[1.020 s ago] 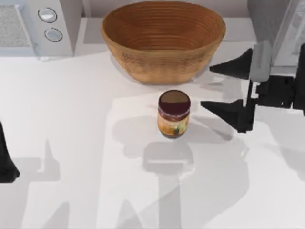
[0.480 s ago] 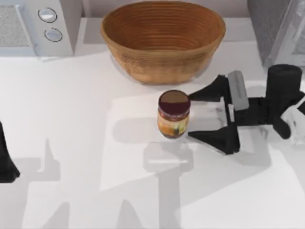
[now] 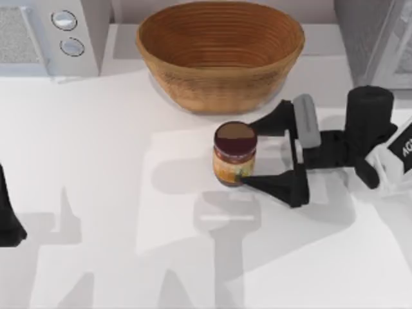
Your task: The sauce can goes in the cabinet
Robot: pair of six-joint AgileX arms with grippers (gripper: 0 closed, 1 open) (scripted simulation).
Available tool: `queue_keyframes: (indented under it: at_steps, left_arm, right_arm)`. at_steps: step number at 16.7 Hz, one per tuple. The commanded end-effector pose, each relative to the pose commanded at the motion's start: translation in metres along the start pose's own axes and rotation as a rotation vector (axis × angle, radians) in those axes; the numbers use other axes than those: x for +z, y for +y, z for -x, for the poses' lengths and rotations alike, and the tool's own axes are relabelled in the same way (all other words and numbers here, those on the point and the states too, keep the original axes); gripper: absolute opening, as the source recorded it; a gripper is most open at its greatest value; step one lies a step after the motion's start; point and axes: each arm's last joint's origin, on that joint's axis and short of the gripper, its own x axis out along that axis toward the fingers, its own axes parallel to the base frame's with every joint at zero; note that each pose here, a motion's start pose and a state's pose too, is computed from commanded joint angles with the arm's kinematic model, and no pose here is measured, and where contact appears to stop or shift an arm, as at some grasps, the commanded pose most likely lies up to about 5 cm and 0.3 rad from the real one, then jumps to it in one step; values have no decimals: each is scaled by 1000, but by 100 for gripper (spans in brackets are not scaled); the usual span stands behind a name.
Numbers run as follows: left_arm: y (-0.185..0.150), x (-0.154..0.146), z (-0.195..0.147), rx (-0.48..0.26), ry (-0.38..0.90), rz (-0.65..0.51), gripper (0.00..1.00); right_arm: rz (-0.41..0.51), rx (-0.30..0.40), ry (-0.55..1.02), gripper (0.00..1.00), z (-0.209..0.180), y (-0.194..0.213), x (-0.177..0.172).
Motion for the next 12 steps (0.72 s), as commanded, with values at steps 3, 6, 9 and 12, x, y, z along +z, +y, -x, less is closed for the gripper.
queue_keyframes:
  at_steps: [3,6,9,12]
  left_arm:
    - [0,0,0,0,0,0,100]
    - [0,0,0,0,0,0,100]
    - [0,0,0,0,0,0,100]
    - [0,0,0,0,0,0,100]
  right_arm:
    - [0,0,-1,100,-28,0,0]
    - [-1,-1,-2,100,-40,2,-1]
    - [-1,-1,-2,100,-40,2,-1]
    - [-1,-1,-2,77,-40,2,-1]
